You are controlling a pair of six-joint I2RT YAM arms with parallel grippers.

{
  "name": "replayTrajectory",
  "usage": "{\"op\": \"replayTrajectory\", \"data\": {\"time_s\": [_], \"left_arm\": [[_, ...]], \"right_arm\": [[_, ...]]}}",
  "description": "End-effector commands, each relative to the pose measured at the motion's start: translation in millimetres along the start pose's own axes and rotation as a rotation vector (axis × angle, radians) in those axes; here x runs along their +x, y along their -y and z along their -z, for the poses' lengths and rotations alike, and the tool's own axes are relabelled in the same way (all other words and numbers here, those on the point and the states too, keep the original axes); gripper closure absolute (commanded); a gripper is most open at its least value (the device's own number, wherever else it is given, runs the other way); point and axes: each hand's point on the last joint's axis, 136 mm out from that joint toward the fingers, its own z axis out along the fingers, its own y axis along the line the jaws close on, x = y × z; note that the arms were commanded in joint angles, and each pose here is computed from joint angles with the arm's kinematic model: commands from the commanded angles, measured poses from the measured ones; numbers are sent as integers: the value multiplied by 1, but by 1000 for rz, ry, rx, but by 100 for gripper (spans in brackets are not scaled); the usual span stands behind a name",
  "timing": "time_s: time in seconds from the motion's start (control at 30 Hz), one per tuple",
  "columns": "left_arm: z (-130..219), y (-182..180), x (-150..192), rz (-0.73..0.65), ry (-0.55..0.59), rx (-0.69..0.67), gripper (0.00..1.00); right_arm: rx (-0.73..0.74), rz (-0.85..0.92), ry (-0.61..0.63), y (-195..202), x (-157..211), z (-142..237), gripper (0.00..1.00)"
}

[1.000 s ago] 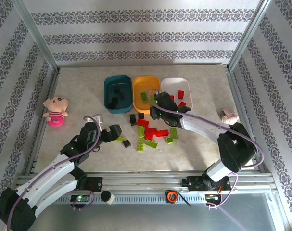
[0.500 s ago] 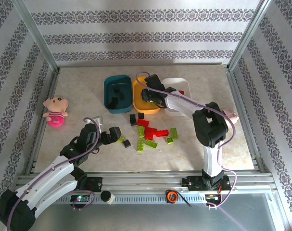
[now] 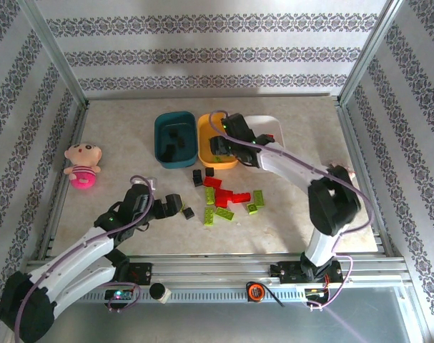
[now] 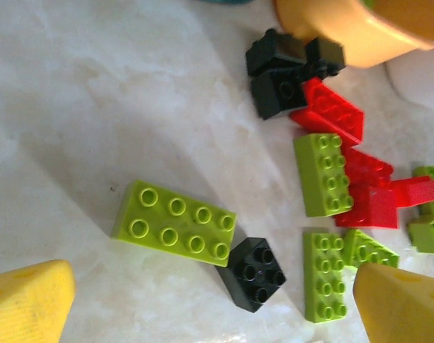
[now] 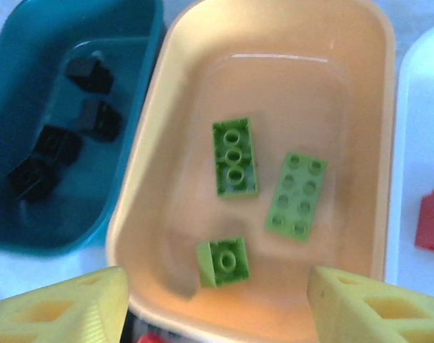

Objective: Sort the legos into containers by color
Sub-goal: Pick up the lego from the middle-left of the table.

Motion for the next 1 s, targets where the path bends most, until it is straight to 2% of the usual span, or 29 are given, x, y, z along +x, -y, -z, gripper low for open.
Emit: {"op": "replayTrajectory", "data": {"time_s": [0.0, 0.2, 0.3, 0.43, 0.57, 0.8, 0.97], "left_arm": [[-11, -9, 12, -9, -68, -57, 0], [-29, -1, 1, -172, -66, -158, 0], [-35, 7, -11, -245, -44, -201, 0], [-48, -2, -13, -296, -88, -304, 0], [-61, -14, -5, -317, -156, -379, 0], [-67, -26, 11, -312, -214, -403, 4], [-64, -31, 22, -305, -259, -403, 14]], "right_arm": [[-6, 33, -45, 2, 33, 11, 33], [-10, 12, -78, 11, 65, 21, 33], [-7, 8, -74, 14, 68, 25, 33], [-7, 8, -63, 16, 69, 30, 33], [-4, 9, -55, 19, 71, 34, 33], [-7, -9, -36, 26, 71, 41, 32], [-9, -21, -25, 29, 69, 42, 32]]}}
